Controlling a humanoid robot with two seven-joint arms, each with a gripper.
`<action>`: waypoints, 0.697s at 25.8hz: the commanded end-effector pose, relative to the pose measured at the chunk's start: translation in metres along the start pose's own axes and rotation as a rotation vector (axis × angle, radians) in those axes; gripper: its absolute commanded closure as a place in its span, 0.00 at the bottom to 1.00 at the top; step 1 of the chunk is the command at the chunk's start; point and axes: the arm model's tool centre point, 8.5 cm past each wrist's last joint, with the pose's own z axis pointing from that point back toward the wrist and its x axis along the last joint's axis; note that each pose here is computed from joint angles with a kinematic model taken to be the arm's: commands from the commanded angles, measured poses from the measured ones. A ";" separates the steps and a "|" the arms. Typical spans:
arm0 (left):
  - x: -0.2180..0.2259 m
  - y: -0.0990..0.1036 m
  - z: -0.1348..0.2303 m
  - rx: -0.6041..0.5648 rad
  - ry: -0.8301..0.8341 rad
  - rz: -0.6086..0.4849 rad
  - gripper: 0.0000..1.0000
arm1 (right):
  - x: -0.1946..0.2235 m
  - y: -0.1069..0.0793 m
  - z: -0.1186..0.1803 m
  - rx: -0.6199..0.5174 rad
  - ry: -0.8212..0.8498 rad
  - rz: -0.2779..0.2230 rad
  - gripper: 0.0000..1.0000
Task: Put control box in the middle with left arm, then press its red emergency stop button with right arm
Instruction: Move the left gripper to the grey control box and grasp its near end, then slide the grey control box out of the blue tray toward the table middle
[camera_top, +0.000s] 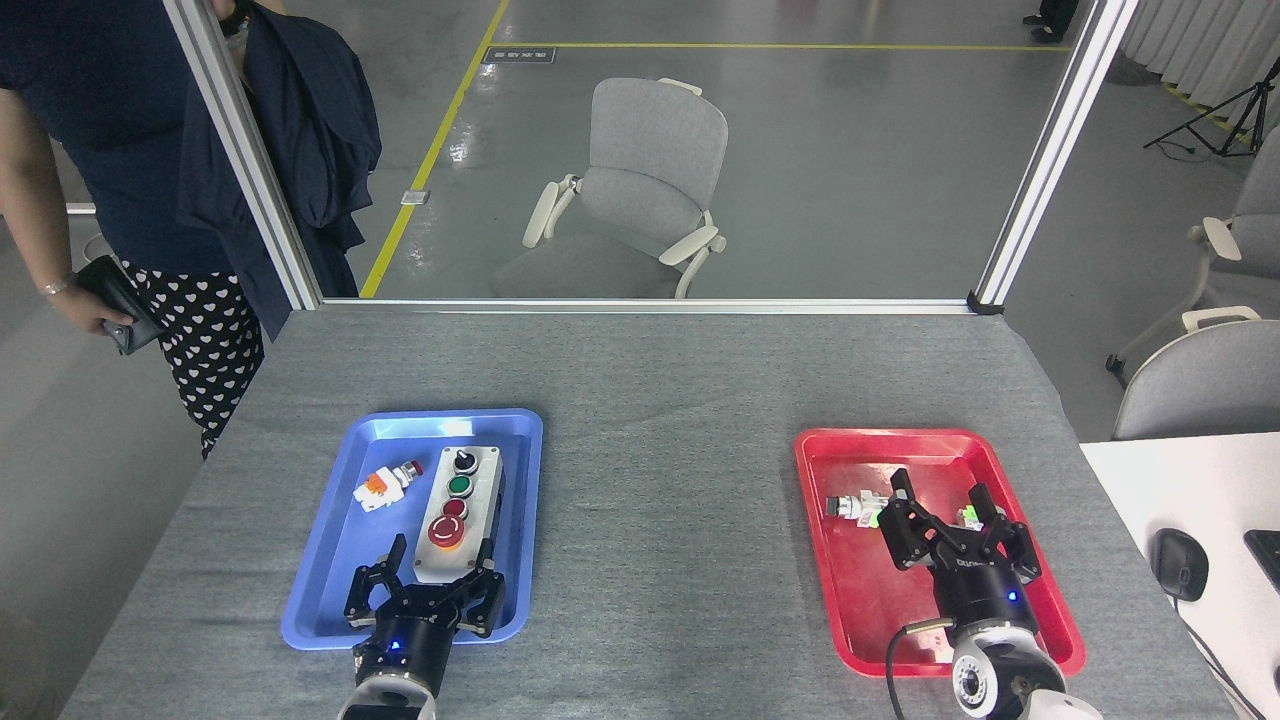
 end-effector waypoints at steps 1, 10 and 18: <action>-0.002 -0.004 -0.003 -0.009 0.005 -0.005 0.03 | 0.000 0.000 0.000 0.000 0.000 -0.001 0.00; 0.002 -0.019 -0.012 -0.053 0.016 -0.002 0.03 | 0.000 0.000 0.000 0.000 0.002 -0.002 0.00; 0.005 -0.030 -0.015 -0.081 0.029 0.015 0.12 | 0.001 0.000 -0.001 -0.001 -0.001 -0.002 0.00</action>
